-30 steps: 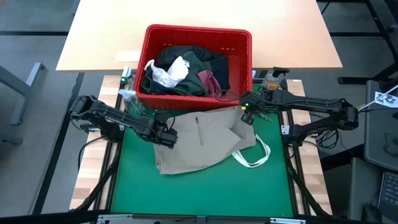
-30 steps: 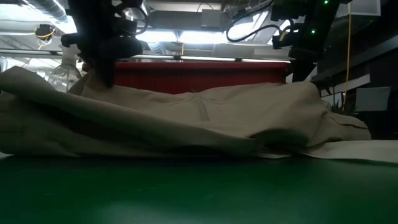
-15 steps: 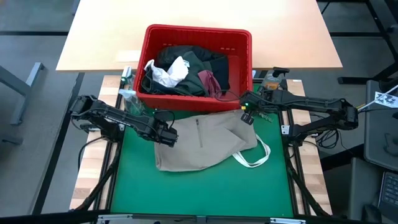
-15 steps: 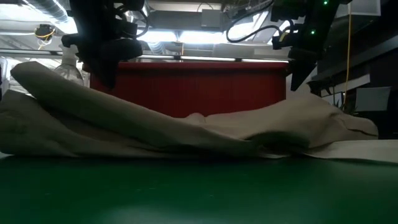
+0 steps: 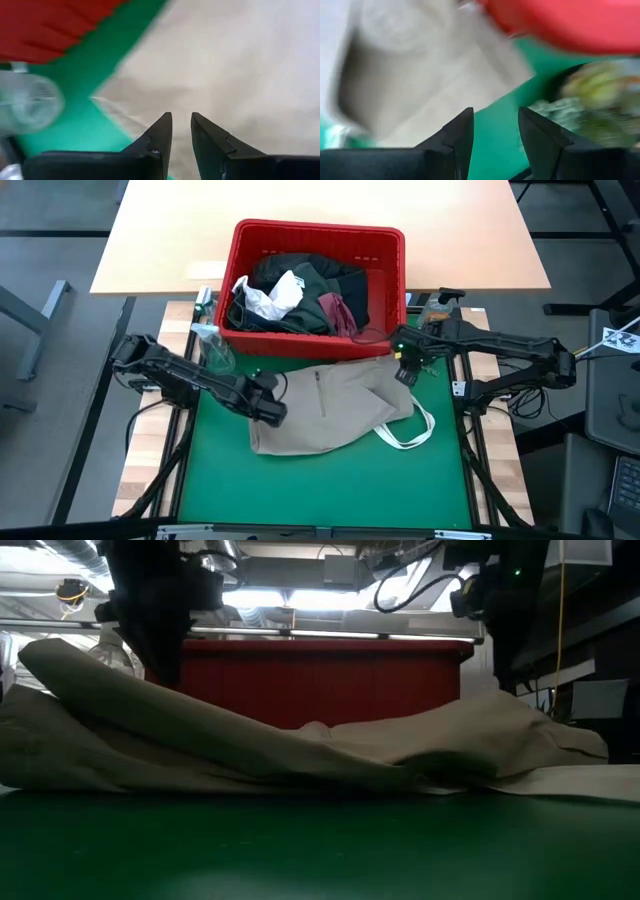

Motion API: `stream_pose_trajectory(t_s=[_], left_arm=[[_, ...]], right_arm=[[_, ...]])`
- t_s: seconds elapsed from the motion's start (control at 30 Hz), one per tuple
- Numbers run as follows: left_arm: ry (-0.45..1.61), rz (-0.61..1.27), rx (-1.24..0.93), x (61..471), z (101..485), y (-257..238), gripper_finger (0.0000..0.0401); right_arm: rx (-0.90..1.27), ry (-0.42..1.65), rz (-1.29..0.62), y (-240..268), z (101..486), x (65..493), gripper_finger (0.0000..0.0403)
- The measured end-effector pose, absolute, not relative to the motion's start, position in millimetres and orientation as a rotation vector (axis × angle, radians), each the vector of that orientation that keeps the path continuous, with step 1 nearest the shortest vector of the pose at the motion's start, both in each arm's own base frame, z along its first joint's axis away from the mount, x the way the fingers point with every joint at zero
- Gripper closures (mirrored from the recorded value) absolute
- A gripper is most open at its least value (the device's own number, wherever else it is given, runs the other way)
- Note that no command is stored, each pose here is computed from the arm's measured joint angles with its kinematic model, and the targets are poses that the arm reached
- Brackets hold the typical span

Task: Fold laundry
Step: Fold the brown shorts

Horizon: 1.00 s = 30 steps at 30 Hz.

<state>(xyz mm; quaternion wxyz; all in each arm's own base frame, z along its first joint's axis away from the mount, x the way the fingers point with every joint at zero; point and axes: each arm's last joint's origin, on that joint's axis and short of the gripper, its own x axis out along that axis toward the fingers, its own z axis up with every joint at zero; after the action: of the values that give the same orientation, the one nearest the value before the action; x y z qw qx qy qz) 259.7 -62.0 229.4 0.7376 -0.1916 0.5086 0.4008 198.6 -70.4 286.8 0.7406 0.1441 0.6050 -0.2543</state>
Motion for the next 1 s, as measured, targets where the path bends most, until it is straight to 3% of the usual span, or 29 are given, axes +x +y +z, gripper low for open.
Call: stream_pose_trajectory(t_s=[0.13,0.57,0.73,1.0], left_arm=[[1.088,0.722,-0.458,266,230,-81,0.0347],[0.953,0.385,-0.507,259,237,-155,0.0375],[0.991,0.328,-0.548,243,237,-179,0.0359],[1.015,0.385,-0.686,218,235,-203,0.0311]], right_arm=[[0.414,1.326,-0.434,-58,287,203,0.0247],[0.158,1.294,-0.401,10,287,211,0.0247],[0.142,1.289,-0.372,21,287,211,0.0247],[0.144,1.277,-0.383,24,288,211,0.0247]])
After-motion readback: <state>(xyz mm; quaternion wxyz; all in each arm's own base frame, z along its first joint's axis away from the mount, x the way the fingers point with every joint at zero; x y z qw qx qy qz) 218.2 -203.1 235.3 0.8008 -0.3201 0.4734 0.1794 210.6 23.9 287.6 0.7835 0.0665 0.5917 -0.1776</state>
